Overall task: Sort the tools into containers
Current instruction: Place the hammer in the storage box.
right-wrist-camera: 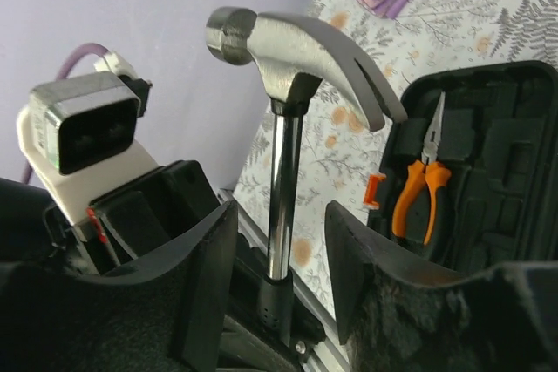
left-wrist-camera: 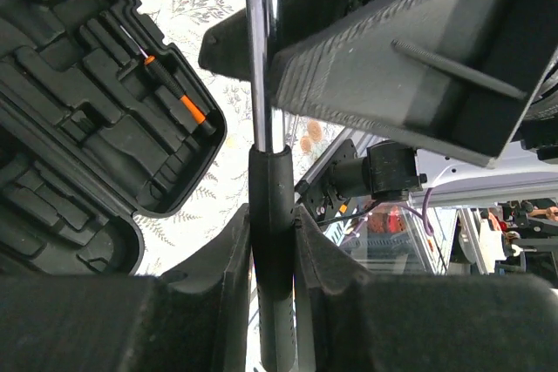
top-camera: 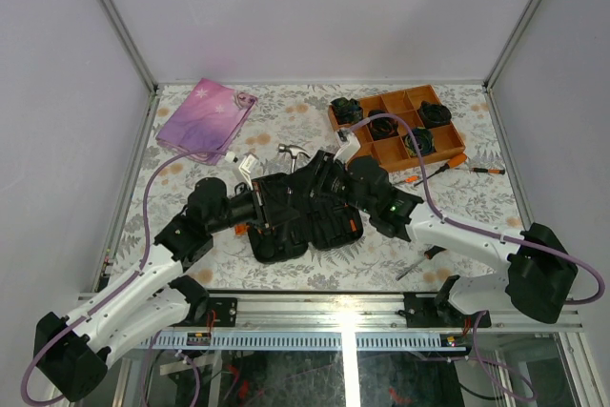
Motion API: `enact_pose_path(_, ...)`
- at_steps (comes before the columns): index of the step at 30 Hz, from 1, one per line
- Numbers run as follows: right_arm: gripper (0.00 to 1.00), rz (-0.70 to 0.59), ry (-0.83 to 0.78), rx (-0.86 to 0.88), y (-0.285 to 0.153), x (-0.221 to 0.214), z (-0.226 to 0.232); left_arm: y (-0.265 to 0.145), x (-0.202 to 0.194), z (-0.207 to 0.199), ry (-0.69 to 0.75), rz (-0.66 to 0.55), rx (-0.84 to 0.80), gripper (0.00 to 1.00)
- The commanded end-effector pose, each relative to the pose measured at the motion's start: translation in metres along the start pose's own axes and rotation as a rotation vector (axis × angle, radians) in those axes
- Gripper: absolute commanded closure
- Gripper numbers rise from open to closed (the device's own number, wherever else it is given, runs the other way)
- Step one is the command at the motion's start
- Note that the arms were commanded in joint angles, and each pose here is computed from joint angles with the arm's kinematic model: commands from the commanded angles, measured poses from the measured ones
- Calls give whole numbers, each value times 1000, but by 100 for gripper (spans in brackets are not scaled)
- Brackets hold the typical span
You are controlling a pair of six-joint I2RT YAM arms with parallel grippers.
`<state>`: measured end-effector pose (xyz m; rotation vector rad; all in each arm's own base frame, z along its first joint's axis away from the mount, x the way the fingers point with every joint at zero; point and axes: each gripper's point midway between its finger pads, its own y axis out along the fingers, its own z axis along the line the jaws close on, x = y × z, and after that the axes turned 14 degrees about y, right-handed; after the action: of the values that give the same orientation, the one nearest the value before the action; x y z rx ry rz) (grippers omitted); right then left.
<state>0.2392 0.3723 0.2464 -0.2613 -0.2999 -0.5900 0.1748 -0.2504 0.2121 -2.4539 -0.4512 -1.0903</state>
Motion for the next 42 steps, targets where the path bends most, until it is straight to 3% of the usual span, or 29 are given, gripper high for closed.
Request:
enact_pose_path(1, 50, -37, -57, -4, 2, 8, 18, -1, 25, -14, 63, -79, -33, 100)
enact_pose_path(5, 57, -31, -62, -11, 5, 6, 16, -2, 24, -15, 60, -77, -41, 100)
enact_pose_path(10, 77, -28, -72, -17, 9, 7, 18, -3, 23, -14, 65, -78, -36, 100)
enact_pose_path(15, 97, -31, -93, -41, 8, 8, 14, -5, 22, -10, 69, -72, -9, 87)
enact_pose_path(17, 100, -45, -110, -52, 6, 11, 12, -5, 21, -8, 67, -70, 2, 75)
enact_pose_path(21, 100, -71, -152, -97, 2, 18, 5, -10, 25, -3, 65, -89, 51, 43)
enact_pose_path(32, 100, -10, -243, -225, 6, 11, -25, -54, 67, -5, 105, -195, 249, 2)
enact_pose_path(42, 100, 173, -266, -311, 48, -18, -52, -93, 109, -20, 52, -284, 379, 0)
